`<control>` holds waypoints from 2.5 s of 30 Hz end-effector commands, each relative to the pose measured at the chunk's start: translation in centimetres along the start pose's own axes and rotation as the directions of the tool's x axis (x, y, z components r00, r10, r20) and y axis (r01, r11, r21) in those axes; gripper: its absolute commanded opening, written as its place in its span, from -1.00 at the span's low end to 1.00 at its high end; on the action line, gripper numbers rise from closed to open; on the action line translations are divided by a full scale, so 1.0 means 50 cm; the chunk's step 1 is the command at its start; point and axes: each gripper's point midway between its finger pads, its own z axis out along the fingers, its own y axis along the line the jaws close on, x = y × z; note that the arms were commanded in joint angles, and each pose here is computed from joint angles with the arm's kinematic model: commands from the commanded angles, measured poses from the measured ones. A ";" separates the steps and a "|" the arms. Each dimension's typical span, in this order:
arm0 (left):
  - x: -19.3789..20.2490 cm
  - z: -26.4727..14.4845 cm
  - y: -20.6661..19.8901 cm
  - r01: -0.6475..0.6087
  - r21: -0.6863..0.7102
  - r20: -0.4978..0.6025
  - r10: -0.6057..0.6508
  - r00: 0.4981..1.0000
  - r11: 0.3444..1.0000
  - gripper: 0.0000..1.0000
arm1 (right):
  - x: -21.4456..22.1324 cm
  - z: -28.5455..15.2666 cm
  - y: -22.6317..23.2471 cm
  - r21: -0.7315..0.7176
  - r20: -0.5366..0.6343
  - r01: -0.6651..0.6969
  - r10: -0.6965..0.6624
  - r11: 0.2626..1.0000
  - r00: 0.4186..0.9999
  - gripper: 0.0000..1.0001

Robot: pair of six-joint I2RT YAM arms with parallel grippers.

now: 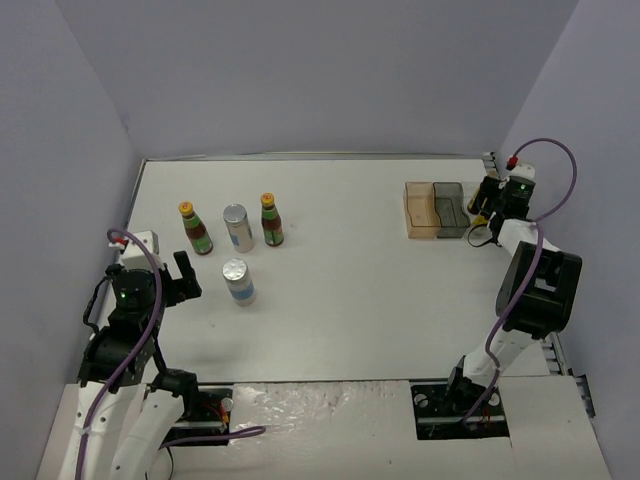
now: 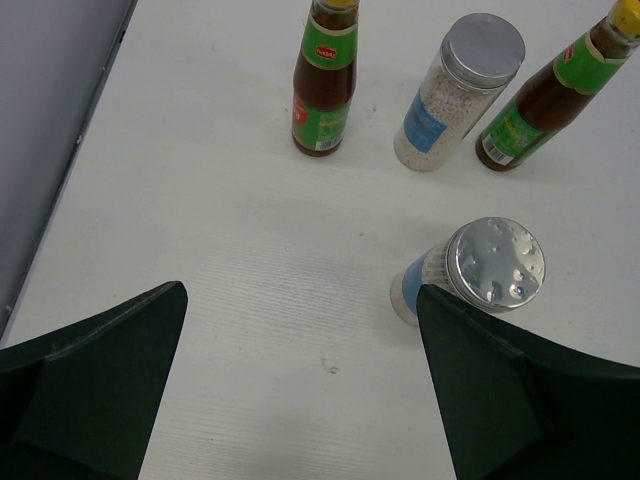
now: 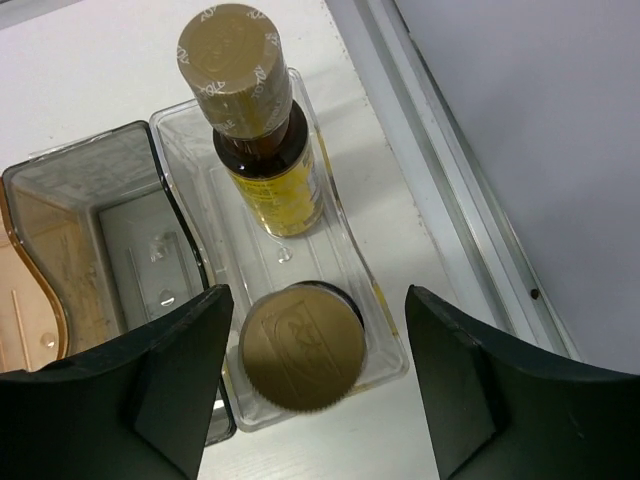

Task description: Organize the condiment bottles

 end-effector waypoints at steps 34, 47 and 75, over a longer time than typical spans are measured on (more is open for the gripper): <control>-0.139 -0.104 -0.015 0.066 0.027 0.004 -0.066 0.998 0.997 0.94 | 0.224 -0.808 1.004 -0.867 0.393 0.474 -0.378 0.150 0.838 1.00; -0.139 -0.117 -0.009 0.074 0.018 0.002 -0.074 0.997 0.997 0.94 | 0.355 -0.789 1.143 -0.873 0.428 0.488 -0.432 0.031 0.794 1.00; -0.092 -0.048 -0.053 0.078 0.100 -0.039 -0.074 0.996 0.992 0.94 | 0.010 -0.537 0.772 -0.683 0.340 0.464 -0.317 0.564 0.885 -1.00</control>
